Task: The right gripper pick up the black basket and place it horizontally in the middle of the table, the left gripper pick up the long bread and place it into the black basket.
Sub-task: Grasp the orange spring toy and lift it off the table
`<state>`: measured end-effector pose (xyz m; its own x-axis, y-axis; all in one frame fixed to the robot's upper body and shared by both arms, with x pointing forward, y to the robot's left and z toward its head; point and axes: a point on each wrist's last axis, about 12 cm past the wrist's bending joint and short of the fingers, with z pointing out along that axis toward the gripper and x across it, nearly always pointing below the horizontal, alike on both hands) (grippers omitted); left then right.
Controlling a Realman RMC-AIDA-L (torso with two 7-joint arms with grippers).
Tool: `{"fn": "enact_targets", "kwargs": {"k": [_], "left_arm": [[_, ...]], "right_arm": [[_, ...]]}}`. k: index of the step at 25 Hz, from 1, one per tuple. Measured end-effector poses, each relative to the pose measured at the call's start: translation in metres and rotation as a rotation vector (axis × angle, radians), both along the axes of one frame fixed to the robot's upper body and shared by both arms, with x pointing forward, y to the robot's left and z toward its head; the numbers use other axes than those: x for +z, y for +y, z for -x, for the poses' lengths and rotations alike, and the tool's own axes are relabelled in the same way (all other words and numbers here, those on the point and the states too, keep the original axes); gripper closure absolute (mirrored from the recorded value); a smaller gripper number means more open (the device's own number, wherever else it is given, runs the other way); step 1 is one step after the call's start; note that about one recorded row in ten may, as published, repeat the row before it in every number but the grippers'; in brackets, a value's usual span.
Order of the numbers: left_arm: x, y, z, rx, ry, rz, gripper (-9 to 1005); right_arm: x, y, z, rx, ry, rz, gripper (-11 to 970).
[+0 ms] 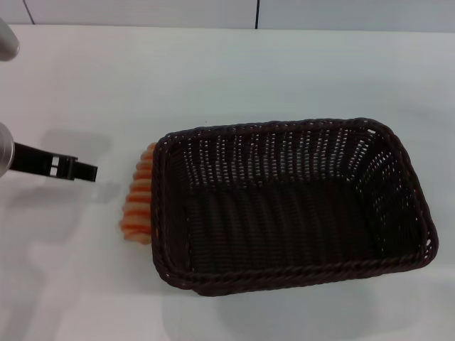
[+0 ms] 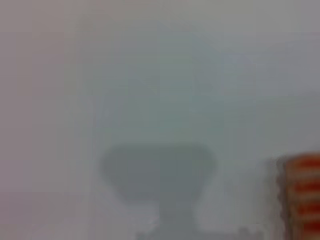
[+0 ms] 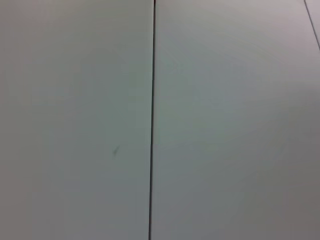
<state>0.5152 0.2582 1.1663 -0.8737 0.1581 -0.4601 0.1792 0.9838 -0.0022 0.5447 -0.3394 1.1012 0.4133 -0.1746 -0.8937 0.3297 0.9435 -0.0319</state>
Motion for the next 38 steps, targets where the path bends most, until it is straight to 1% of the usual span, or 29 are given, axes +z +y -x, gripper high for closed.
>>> {"fn": "enact_targets", "kwargs": {"k": [3, 5, 6, 10, 18, 19, 20, 21, 24, 26, 38], "left_arm": [[0.0, -0.002, 0.002, -0.012, 0.02, -0.002, 133], [0.0, -0.011, 0.005, -0.048, 0.049, 0.006, 133], [0.0, -0.011, 0.005, -0.048, 0.049, 0.006, 133], [0.001, -0.024, 0.006, -0.111, 0.07, 0.07, 134], [-0.001, -0.029, 0.006, -0.133, 0.086, 0.089, 146], [-0.003, -0.034, 0.006, -0.151, 0.099, 0.107, 148], [-0.003, -0.034, 0.006, -0.151, 0.099, 0.107, 149], [-0.007, -0.036, 0.006, -0.161, 0.112, 0.113, 151], [-0.007, -0.036, 0.006, -0.161, 0.112, 0.113, 155], [-0.012, -0.044, 0.005, -0.191, 0.13, 0.112, 158], [-0.019, -0.056, 0.0, -0.23, 0.122, 0.144, 176]], "right_arm": [[0.0, 0.0, 0.0, -0.001, -0.001, 0.0, 527], [0.0, 0.0, 0.001, -0.001, -0.002, -0.002, 526], [0.0, 0.0, 0.001, -0.001, -0.002, -0.002, 526], [0.0, 0.0, 0.002, -0.004, -0.006, -0.004, 526], [-0.001, 0.0, 0.004, -0.002, -0.009, -0.015, 527], [-0.002, -0.001, 0.005, -0.003, -0.008, -0.015, 527], [-0.002, -0.001, 0.005, -0.004, -0.008, -0.016, 527], [-0.002, -0.001, 0.005, -0.004, -0.008, -0.016, 527], [-0.002, -0.001, 0.006, -0.003, -0.009, -0.016, 527], [-0.002, -0.001, 0.006, -0.001, -0.01, -0.016, 527], [-0.003, -0.002, 0.01, -0.004, -0.012, -0.02, 527]]}}
